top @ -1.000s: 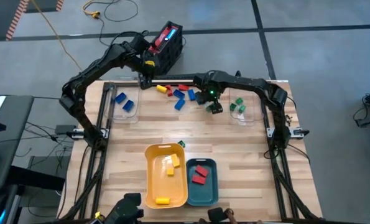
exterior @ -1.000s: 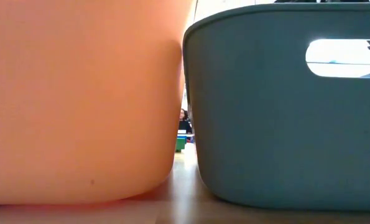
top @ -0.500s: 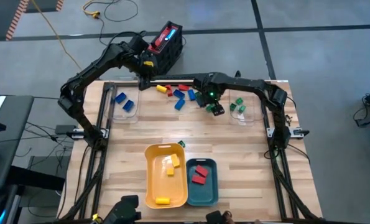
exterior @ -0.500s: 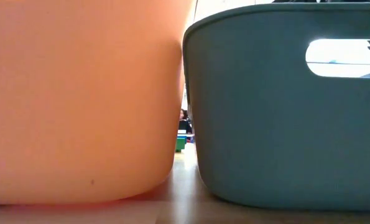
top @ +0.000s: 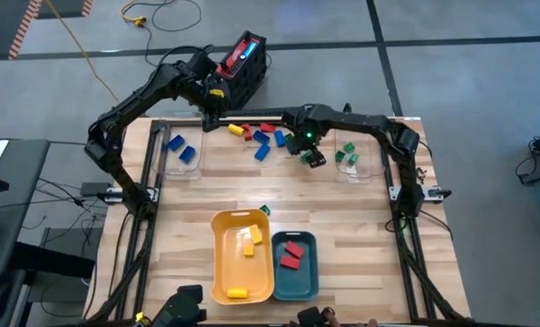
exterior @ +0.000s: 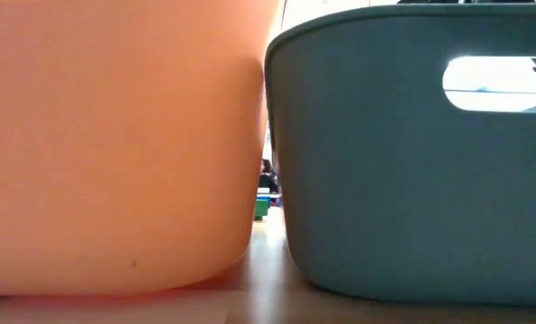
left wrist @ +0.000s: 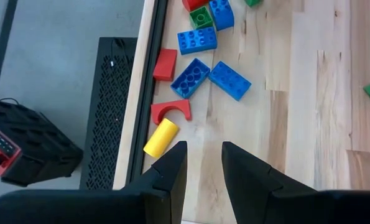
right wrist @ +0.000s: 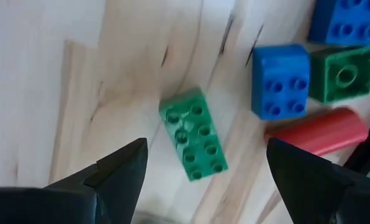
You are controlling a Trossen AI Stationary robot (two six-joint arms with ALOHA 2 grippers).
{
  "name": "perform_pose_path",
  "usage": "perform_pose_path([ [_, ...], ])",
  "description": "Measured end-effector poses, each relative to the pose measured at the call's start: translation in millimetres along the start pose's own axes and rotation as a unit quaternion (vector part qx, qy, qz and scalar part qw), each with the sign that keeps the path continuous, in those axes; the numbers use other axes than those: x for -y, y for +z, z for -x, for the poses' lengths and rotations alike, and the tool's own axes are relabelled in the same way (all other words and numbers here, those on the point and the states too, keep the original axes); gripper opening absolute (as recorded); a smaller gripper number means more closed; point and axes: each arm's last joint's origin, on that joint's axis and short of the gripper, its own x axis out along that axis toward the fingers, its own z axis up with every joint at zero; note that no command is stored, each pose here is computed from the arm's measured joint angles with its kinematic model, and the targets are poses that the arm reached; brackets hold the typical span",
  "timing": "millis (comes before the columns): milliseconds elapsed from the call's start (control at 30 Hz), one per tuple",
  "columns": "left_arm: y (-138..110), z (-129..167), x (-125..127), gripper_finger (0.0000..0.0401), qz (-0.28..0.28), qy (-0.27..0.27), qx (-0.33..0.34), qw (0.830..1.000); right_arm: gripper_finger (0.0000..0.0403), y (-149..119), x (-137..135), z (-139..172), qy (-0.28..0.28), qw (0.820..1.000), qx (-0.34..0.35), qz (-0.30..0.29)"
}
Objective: Sort blocks
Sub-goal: Put the green game piece into the right transparent bin
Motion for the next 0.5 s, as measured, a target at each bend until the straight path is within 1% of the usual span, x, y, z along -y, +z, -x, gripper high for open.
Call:
perform_pose_path([
  [100,0,0,0,0.0095,0.002,0.000,0.000,1.000,0.0342,0,-2,0,0.013,1.000,0.006,-0.007],
  [300,0,0,0,0.0095,0.010,-0.001,0.000,1.000,0.0329,5,-3,-26,0.049,0.998,-0.015,-0.024],
  [500,-1,0,1,0.0095,0.010,-0.004,-0.002,1.000,0.0318,9,-5,-38,0.041,0.998,-0.039,-0.031],
])
